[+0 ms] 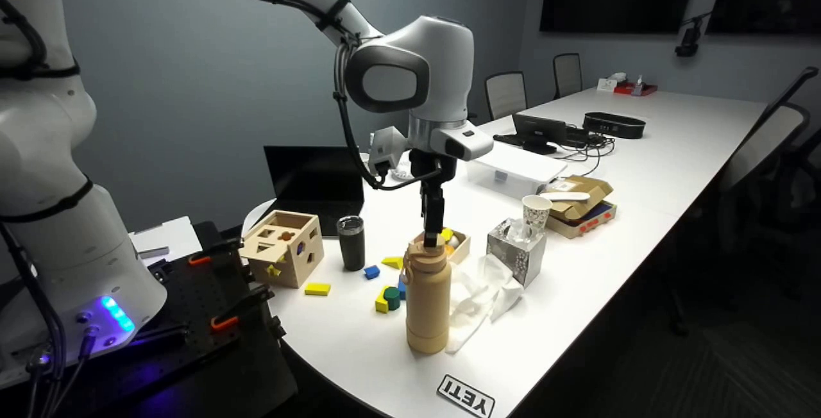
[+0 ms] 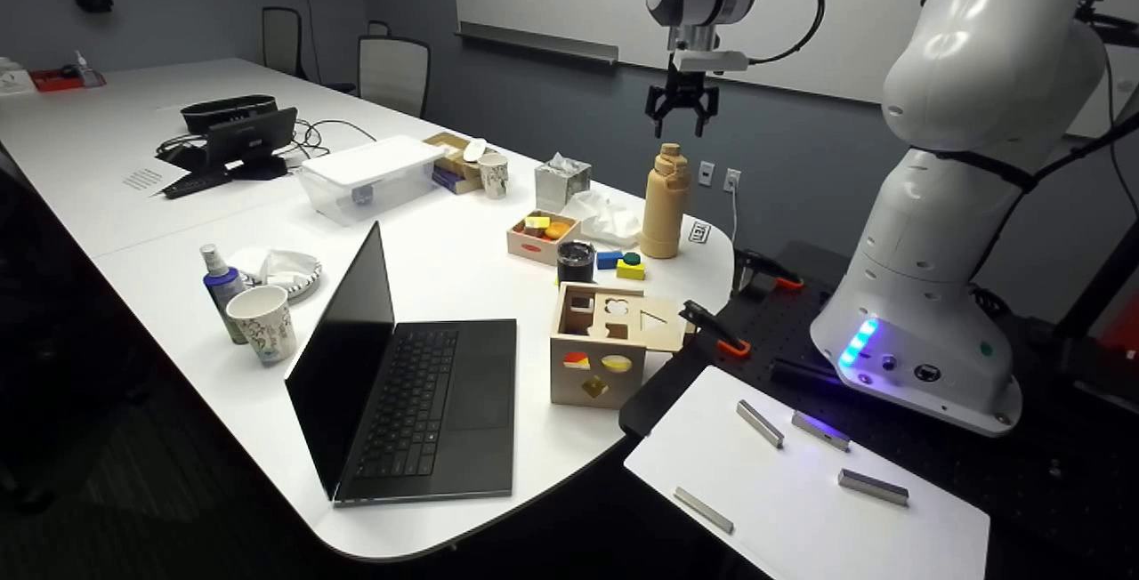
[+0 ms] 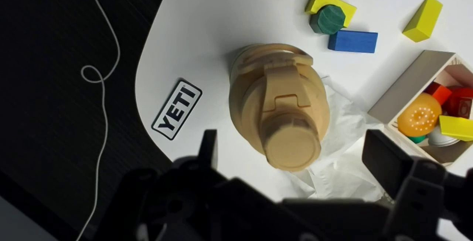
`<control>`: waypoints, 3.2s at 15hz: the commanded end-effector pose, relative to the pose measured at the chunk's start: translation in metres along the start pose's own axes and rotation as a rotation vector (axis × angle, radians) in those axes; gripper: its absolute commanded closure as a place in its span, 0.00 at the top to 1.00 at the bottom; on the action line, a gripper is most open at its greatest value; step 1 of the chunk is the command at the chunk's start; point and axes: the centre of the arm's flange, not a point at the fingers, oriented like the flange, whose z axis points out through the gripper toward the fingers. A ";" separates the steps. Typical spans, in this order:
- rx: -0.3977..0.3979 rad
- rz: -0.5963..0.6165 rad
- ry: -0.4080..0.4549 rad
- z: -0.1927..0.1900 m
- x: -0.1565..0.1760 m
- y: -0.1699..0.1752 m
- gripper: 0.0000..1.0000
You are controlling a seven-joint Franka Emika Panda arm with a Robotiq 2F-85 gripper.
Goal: Twist the lid of the bottle clockwise and anticlockwise
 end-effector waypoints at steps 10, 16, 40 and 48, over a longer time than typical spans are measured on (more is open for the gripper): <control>-0.013 0.016 -0.013 0.020 0.012 -0.008 1.00; -0.044 0.048 -0.018 0.026 0.016 -0.017 1.00; -0.115 0.331 -0.014 0.019 0.005 -0.020 0.21; -0.150 0.528 -0.008 0.031 0.000 -0.017 0.21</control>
